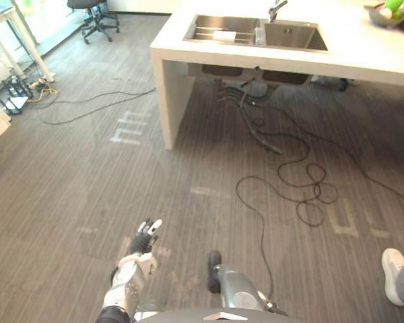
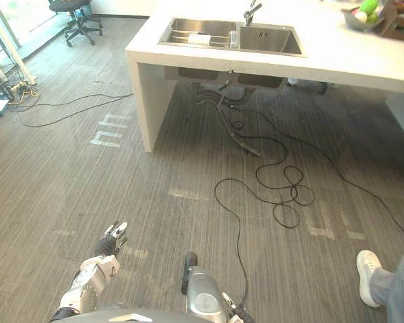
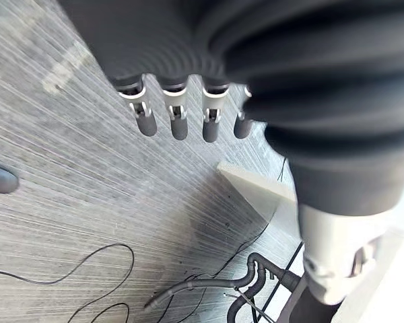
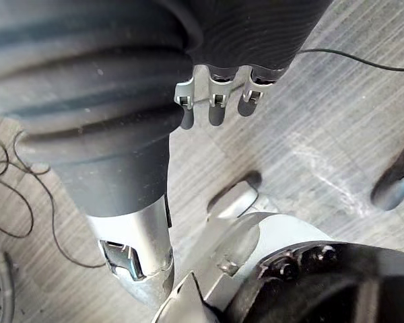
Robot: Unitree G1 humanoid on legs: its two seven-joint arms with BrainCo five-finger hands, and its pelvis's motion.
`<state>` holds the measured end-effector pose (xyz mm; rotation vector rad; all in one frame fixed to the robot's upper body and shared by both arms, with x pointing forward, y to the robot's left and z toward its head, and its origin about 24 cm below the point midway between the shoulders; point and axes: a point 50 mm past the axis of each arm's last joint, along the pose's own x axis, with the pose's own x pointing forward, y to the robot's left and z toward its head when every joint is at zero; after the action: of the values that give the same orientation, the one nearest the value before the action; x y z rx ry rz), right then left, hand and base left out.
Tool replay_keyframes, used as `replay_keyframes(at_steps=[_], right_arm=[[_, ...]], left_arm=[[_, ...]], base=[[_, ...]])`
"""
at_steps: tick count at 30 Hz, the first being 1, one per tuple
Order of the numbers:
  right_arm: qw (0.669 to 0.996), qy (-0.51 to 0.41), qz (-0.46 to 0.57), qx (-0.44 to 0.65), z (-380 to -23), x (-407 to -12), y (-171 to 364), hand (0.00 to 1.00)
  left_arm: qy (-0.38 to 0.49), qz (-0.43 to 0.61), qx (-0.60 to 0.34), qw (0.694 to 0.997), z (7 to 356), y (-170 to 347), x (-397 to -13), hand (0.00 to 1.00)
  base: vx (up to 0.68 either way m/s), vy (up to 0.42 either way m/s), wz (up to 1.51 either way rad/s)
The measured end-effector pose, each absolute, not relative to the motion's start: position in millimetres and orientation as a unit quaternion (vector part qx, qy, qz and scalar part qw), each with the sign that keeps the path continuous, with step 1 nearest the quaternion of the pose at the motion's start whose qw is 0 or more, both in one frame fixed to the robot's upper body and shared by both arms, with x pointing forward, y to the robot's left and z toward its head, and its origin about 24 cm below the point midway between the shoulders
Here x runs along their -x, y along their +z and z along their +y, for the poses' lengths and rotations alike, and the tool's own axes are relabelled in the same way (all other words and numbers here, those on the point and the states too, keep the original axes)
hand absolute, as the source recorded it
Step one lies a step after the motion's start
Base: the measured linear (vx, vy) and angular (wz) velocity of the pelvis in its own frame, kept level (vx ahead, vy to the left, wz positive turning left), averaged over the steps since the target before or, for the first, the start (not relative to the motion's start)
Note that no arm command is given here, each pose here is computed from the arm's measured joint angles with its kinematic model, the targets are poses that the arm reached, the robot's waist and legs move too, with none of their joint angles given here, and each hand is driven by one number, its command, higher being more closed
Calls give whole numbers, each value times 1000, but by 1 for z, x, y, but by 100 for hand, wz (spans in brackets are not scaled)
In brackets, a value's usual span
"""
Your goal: Walk over to the sink, pick up the cup, carry it to the dishwasher, place the cup inside the dishwasher, then close the dishwasher door
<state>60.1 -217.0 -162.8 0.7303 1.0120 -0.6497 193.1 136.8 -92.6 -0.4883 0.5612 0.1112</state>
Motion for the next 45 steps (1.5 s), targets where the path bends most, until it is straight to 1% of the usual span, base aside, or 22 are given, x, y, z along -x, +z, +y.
replay_keyframes(at_steps=[2,4,6,8,10,13,15,17,18,19,21,23,25,28,32,34,37,40,41,43,44,45], right_arm=[[752,-311,457,-359,-217,-62,-163,0],[755,-309,452,-362,-216,-62,-163,0],[779,-279,449,-337,-219,-74,-160,0],[792,-261,441,-332,-220,-89,-157,0],[807,-234,424,-337,-215,-115,-151,0],[829,-197,416,-316,-211,-128,-144,0],[835,-188,416,-308,-210,-129,-143,0],[827,-199,424,-311,-212,-115,-145,0],[816,-215,434,-314,-217,-105,-148,0],[797,-239,450,-324,-219,-93,-153,0],[766,-257,475,-348,-209,-81,-161,0],[747,-274,488,-359,-208,-70,-165,0],[740,-282,498,-354,-209,-62,-167,0],[745,-287,501,-336,-211,-62,-167,0],[743,-313,491,-331,-217,-65,-166,0],[735,-324,488,-341,-217,-62,-167,0],[712,-342,499,-355,-212,-41,-170,0],[691,-323,542,-353,-199,-8,-174,0],[693,-320,542,-353,-202,-9,-174,0],[715,-307,531,-335,-222,-15,-169,0],[720,-304,529,-331,-224,-19,-169,0],[743,-243,521,-342,-217,-42,-167,0]], left_arm=[[50,247,255,934,128,-85,-199,0],[35,213,263,940,119,-73,-206,0],[31,169,267,948,119,-54,-217,0],[30,121,268,955,122,-32,-227,0],[25,68,262,962,127,-6,-235,0],[18,28,268,963,123,16,-241,0],[19,10,273,962,123,25,-245,0],[16,-5,280,960,120,33,-249,0],[14,-14,284,959,119,37,-249,0],[15,-26,283,958,121,41,-250,0],[30,-31,273,961,132,42,-253,0],[32,-36,268,962,136,44,-255,0],[28,-35,261,964,136,45,-256,0],[26,-35,235,971,140,47,-255,0],[23,-96,236,967,147,72,-255,0],[20,-119,233,965,150,81,-258,0],[21,-134,213,968,159,85,-259,0],[36,-165,228,959,171,93,-254,0],[42,-173,240,954,170,95,-252,0],[30,-163,262,951,158,96,-253,0],[23,-159,268,950,153,97,-254,0],[44,-107,211,971,174,77,-257,0]], base=[[600,-278,11],[596,-241,32],[548,-183,7],[390,-129,-32],[328,-48,-71],[412,53,-42],[493,169,-36],[450,216,-18],[567,324,-13],[572,340,-15],[481,246,-9],[516,282,11],[494,293,13],[443,222,-4],[377,67,-5],[318,-90,24],[314,-172,49],[447,-423,50],[351,-384,17],[261,-297,10],[203,-218,14],[100,-104,6]])
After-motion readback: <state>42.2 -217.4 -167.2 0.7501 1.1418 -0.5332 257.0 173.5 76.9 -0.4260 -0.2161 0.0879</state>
